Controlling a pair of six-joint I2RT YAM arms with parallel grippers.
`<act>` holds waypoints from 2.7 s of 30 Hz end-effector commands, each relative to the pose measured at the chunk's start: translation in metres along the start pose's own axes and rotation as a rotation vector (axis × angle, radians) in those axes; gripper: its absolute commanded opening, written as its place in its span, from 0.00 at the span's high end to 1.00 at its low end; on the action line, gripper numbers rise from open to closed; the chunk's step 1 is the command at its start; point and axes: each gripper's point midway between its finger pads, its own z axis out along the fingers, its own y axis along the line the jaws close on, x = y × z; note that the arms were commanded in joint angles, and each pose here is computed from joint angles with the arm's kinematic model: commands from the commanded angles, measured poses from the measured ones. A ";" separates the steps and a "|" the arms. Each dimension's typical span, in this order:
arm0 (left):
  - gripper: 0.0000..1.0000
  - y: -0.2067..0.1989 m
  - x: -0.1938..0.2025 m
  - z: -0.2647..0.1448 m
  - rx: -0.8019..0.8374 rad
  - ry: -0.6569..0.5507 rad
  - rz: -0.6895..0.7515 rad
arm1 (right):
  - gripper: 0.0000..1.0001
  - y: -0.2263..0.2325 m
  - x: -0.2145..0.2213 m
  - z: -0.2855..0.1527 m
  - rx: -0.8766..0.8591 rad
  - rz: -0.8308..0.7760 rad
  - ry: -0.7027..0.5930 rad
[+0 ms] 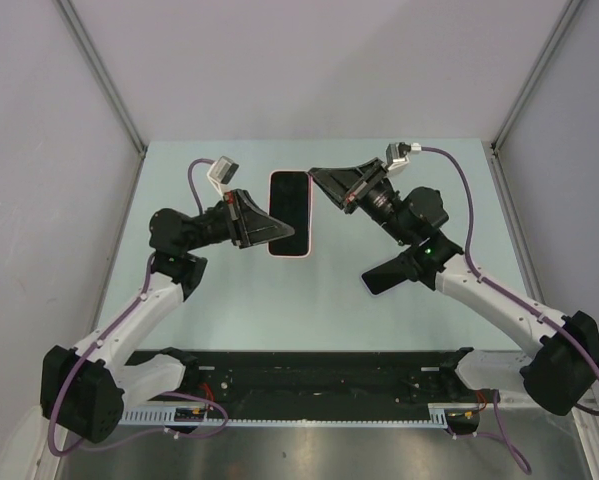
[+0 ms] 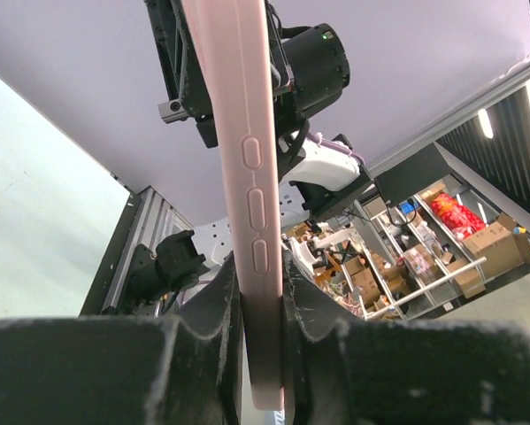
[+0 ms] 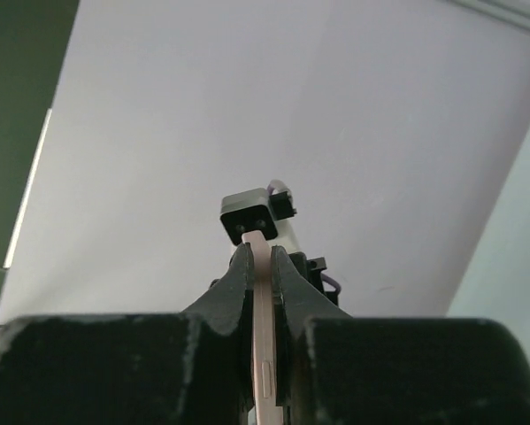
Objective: Take the phone out of the phone case
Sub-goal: Remove the phone case from the phone.
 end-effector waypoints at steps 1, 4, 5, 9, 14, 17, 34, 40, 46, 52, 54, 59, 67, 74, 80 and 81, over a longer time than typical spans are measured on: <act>1.00 -0.122 0.017 -0.007 0.324 0.071 0.481 | 1.00 -0.192 0.064 -0.063 0.686 -0.170 0.278; 1.00 -0.125 0.017 -0.007 0.329 0.073 0.490 | 1.00 -0.209 0.074 -0.077 0.758 -0.211 0.327; 1.00 -0.127 0.017 -0.008 0.332 0.072 0.495 | 1.00 -0.216 0.075 -0.084 0.797 -0.222 0.335; 1.00 -0.130 0.017 -0.008 0.332 0.072 0.501 | 1.00 -0.224 0.081 -0.093 0.820 -0.272 0.378; 1.00 -0.125 0.015 -0.007 0.315 0.072 0.496 | 0.78 -0.197 0.094 -0.080 0.644 -0.295 0.488; 1.00 -0.122 0.014 -0.006 0.303 0.073 0.495 | 0.64 -0.187 0.104 -0.084 0.592 -0.290 0.558; 1.00 -0.055 0.005 0.010 0.234 0.133 0.410 | 0.63 -0.144 0.181 -0.127 0.233 -0.153 1.040; 1.00 -0.028 -0.007 0.015 0.219 0.150 0.380 | 0.96 -0.153 0.184 -0.135 0.246 -0.113 1.053; 1.00 -0.002 -0.017 0.020 0.157 0.149 0.372 | 1.00 -0.180 0.139 -0.127 0.427 -0.152 0.846; 0.72 0.029 -0.025 0.024 0.013 0.137 0.371 | 1.00 -0.200 0.078 -0.114 0.608 -0.219 0.552; 0.47 0.041 -0.025 0.023 -0.033 0.147 0.359 | 1.00 -0.211 0.057 -0.117 0.700 -0.229 0.446; 0.02 0.059 -0.031 0.018 -0.152 0.145 0.352 | 1.00 -0.222 0.017 -0.128 0.834 -0.281 0.261; 0.00 0.103 -0.048 -0.007 -0.382 0.050 0.242 | 1.00 -0.230 -0.014 -0.150 0.975 -0.347 0.170; 0.00 0.151 -0.012 -0.010 -0.608 0.113 0.165 | 1.00 -0.255 -0.003 -0.150 1.078 -0.372 0.209; 0.00 0.182 0.024 -0.008 -0.742 0.194 0.180 | 1.00 -0.276 0.003 -0.135 1.070 -0.312 0.227; 0.01 0.188 0.030 -0.008 -0.762 0.206 0.178 | 1.00 -0.283 0.003 -0.136 1.090 -0.299 0.227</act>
